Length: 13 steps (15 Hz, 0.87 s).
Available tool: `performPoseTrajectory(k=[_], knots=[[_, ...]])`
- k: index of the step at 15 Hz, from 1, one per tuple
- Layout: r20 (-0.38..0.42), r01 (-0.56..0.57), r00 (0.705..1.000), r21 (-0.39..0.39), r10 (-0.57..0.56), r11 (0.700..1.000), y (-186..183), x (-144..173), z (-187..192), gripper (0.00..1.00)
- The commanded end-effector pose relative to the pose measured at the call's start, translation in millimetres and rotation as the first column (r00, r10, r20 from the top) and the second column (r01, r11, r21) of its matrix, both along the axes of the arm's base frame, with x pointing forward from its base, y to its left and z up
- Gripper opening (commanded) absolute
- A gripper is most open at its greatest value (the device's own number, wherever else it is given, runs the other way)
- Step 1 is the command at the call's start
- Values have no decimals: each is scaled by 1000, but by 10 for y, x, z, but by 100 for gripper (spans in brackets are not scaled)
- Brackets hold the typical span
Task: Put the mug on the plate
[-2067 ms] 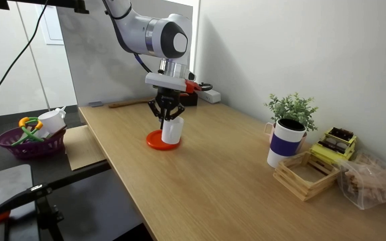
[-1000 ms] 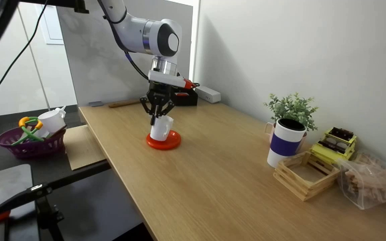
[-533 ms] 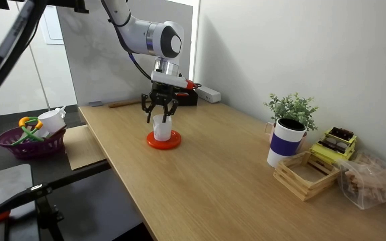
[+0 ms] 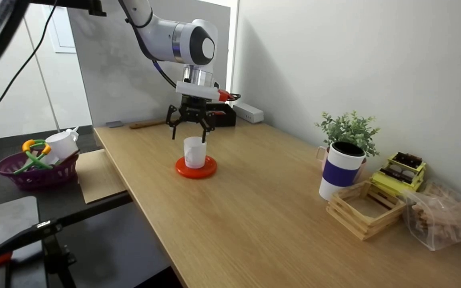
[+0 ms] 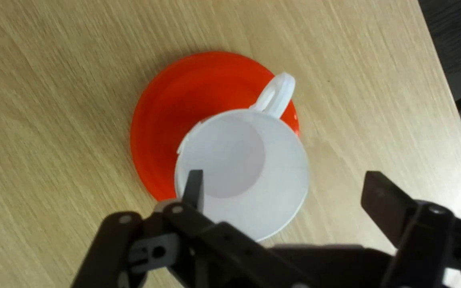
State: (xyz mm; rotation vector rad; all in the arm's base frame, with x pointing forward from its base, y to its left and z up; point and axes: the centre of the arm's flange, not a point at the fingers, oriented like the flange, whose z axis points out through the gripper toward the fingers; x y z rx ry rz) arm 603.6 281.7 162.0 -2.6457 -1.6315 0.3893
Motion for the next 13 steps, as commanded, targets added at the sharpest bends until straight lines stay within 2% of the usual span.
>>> performPoseTrajectory(k=[1, 5, 7, 8, 10, 13], knots=[[91, 101, 991, -51, -96, 994, -28, -351, 251, 100], [182, 236, 959, -82, -219, 968, 18, -616, 454, 100], [231, 300, 933, -81, -275, 951, 28, -750, 557, 100], [169, 258, 955, -66, -244, 964, 128, -444, 407, 100], [194, 289, 943, -70, -271, 955, 135, -557, 498, 100], [202, 298, 939, -71, -279, 952, 101, -597, 531, 100]])
